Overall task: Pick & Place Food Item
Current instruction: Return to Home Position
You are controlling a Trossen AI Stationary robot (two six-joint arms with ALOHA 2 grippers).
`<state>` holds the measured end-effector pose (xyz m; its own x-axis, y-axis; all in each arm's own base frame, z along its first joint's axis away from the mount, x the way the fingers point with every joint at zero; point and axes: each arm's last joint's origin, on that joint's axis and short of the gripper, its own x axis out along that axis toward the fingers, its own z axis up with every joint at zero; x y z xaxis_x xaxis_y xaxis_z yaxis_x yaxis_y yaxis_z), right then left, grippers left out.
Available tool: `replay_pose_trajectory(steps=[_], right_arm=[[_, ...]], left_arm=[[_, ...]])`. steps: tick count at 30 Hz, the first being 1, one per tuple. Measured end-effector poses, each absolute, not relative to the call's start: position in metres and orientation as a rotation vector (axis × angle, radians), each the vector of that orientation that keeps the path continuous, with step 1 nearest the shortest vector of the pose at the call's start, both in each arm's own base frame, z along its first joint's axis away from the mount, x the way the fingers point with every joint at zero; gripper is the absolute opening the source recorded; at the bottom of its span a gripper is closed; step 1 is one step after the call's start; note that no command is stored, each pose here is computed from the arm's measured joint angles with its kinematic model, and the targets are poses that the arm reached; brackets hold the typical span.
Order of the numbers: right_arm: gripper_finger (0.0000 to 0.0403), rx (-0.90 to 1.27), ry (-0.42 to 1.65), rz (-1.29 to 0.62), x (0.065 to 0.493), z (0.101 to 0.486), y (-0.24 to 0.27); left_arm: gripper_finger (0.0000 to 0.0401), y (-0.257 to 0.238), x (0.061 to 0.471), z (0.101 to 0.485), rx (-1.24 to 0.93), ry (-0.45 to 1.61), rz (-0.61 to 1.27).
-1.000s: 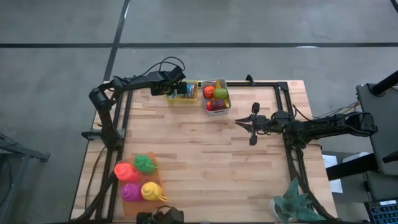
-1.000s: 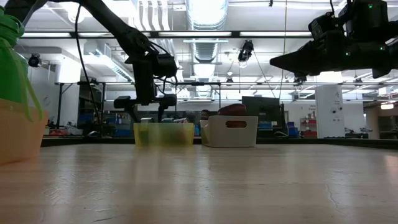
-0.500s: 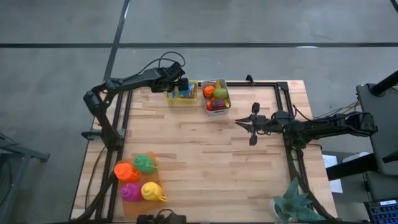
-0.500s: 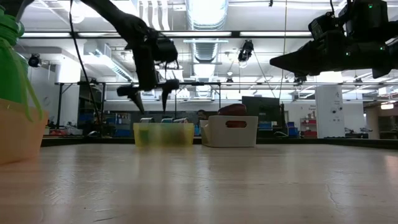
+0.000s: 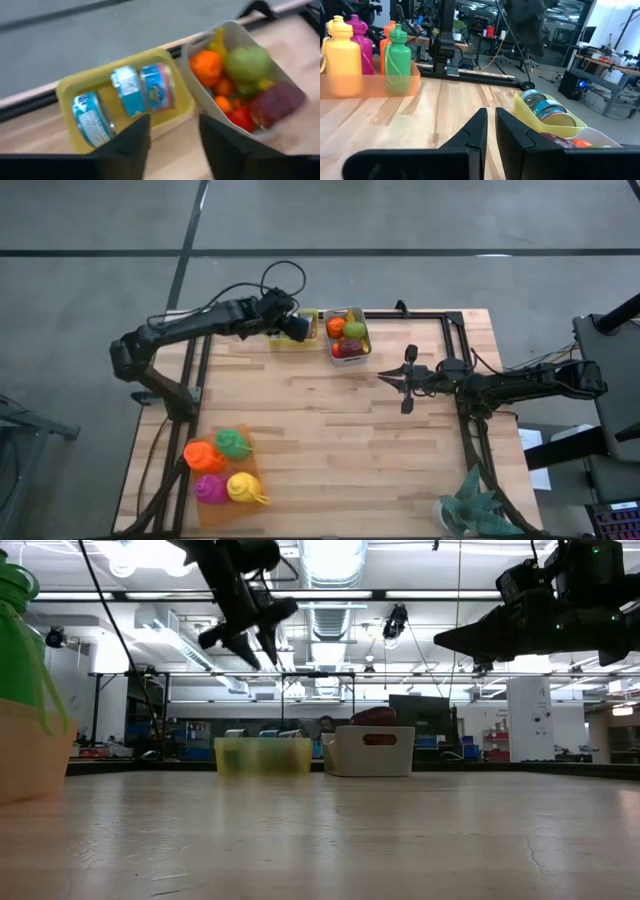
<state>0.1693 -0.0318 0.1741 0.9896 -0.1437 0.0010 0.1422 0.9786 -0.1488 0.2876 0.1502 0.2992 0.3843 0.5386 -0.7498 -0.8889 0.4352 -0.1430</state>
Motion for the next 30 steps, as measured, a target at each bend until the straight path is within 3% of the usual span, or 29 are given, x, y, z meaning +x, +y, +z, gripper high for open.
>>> replay_pose_trajectory(steps=[6,8,17,24,30], right_arm=[[0.0033,-0.149,0.01,-0.144,0.169,0.174,-0.032],[0.0033,-0.149,0.01,-0.144,0.169,0.174,-0.032],[0.0033,-0.149,0.01,-0.144,0.169,0.174,-0.032],[0.0033,-0.149,0.01,-0.144,0.169,0.174,-0.032],[0.0033,-0.149,0.01,-0.144,0.169,0.174,-0.032]], left_arm=[[0.0032,0.119,0.292,0.301,-0.482,0.698,0.896],[0.001,0.108,0.293,0.295,-0.471,0.7,0.871],[0.0003,0.045,0.274,0.268,-0.311,0.525,0.67],[0.0003,0.014,0.224,0.248,-0.089,0.243,0.501],[0.0002,0.01,0.177,0.227,-0.102,0.075,0.414]])
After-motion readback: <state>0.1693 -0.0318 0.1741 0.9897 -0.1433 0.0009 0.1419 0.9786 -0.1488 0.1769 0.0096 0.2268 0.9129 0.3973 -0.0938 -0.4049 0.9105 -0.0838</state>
